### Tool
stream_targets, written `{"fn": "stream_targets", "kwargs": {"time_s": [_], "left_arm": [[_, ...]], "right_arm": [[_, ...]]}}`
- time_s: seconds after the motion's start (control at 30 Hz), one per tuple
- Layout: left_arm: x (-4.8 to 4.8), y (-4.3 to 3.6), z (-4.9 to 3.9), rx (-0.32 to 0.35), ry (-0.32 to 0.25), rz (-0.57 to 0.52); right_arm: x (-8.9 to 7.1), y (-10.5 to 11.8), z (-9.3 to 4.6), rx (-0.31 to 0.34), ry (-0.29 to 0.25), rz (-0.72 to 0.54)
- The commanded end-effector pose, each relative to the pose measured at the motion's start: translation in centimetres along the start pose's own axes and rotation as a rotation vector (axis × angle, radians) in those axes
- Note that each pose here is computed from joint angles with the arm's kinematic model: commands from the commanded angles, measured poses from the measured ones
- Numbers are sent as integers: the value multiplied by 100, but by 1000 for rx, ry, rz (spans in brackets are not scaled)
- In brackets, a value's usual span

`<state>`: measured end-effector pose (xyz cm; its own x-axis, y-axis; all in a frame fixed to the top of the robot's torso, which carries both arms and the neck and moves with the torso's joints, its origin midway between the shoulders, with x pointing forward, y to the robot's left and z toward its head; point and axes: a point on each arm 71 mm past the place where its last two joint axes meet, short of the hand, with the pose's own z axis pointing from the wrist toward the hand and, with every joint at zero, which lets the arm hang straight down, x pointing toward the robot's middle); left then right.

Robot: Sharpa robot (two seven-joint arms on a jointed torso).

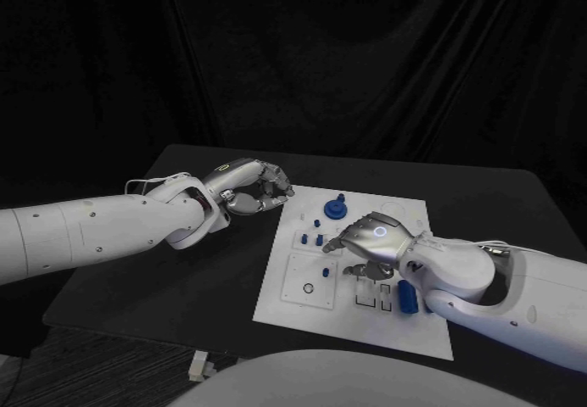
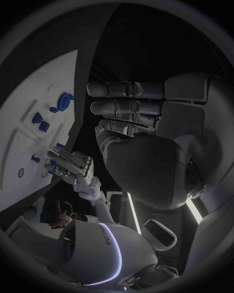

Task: Assemble the parts on the task board

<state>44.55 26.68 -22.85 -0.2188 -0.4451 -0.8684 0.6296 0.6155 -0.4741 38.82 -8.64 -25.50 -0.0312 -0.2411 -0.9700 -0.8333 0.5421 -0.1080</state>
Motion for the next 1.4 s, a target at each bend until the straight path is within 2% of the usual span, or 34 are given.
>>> {"fn": "stream_targets", "kwargs": {"time_s": [0.03, 0.17, 0.3, 0.4, 0.5, 0.7, 0.9, 1.07, 1.4], "left_arm": [[6, -15, 4, 9, 0, -6], [8, -17, 6, 11, 0, -6], [11, -22, 8, 12, 0, -6], [9, -25, 5, 13, -2, -6], [8, -29, 2, 14, -3, -6], [10, -35, 1, 15, -2, -8], [12, -36, 3, 16, -2, -8], [9, -32, -2, 14, -1, -8], [11, -33, -2, 14, 0, -9]], "right_arm": [[-212, -122, -75, 42, -118, -17], [-430, -338, -205, 86, -159, -32], [-602, -581, -354, 154, -162, -14], [-662, -750, -464, 204, -141, -15], [-656, -894, -558, 253, -101, -19], [-530, -1058, -689, 331, -22, -11], [-335, -1085, -747, 359, 35, 10], [-157, -1064, -742, 351, 51, 32], [81, -982, -693, 313, 80, 62]]}}
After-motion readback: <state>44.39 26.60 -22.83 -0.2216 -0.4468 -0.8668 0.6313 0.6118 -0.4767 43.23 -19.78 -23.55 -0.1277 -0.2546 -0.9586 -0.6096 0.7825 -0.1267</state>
